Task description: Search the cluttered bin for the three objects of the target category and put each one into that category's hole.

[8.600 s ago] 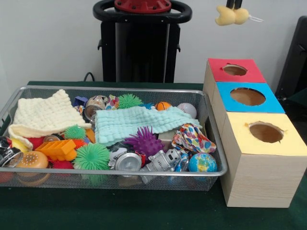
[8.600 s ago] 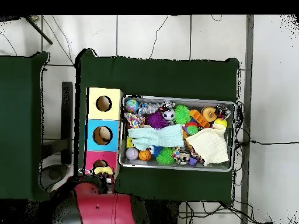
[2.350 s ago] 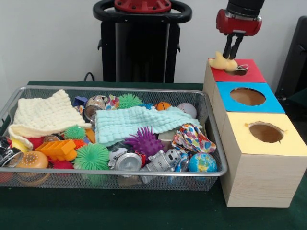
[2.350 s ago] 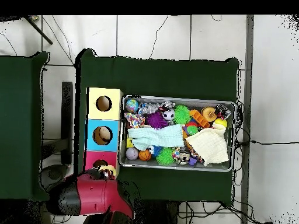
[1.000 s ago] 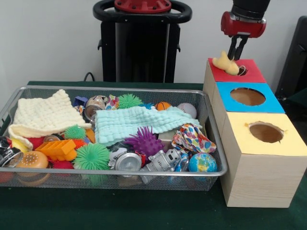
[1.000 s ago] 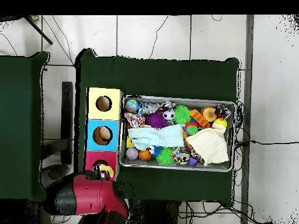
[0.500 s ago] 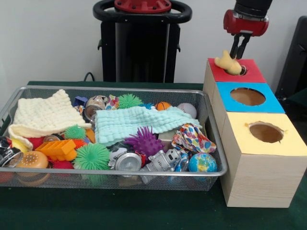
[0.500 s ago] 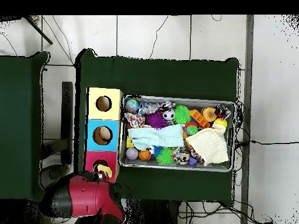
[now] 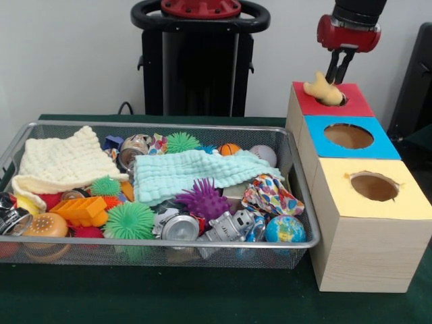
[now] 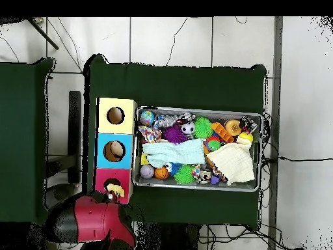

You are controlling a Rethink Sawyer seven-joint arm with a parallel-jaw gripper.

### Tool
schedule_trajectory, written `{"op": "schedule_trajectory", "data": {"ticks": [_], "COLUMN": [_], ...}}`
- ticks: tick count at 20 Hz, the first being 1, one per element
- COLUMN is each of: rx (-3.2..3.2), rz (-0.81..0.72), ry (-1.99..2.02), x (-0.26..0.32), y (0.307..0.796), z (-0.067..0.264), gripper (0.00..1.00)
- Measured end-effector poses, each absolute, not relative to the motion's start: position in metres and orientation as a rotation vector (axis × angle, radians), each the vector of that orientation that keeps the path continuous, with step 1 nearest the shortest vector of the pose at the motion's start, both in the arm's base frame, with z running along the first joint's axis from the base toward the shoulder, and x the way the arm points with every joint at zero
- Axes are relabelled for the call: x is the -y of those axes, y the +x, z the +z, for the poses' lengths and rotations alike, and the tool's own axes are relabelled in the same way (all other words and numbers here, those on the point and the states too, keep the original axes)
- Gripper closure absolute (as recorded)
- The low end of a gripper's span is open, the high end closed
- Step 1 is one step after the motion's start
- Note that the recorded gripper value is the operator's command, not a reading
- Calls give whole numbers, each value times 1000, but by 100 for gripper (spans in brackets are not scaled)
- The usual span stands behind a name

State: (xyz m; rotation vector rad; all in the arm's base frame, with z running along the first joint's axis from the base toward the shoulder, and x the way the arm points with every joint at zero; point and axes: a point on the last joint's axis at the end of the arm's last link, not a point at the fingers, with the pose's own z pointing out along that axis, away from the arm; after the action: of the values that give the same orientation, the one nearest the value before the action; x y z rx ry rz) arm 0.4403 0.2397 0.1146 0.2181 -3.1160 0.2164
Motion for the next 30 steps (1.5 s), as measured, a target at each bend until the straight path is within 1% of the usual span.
{"op": "schedule_trajectory", "data": {"ticks": [1, 2, 14, 30], "rx": [3116, 3120, 3163, 3170], "rz": [220, 231, 266, 279], "ry": [216, 219, 245, 220], "x": [-239, -239, -244, -240], "y": [441, 442, 455, 458], "z": [114, 115, 125, 130], "gripper": [100, 0, 0, 0]}}
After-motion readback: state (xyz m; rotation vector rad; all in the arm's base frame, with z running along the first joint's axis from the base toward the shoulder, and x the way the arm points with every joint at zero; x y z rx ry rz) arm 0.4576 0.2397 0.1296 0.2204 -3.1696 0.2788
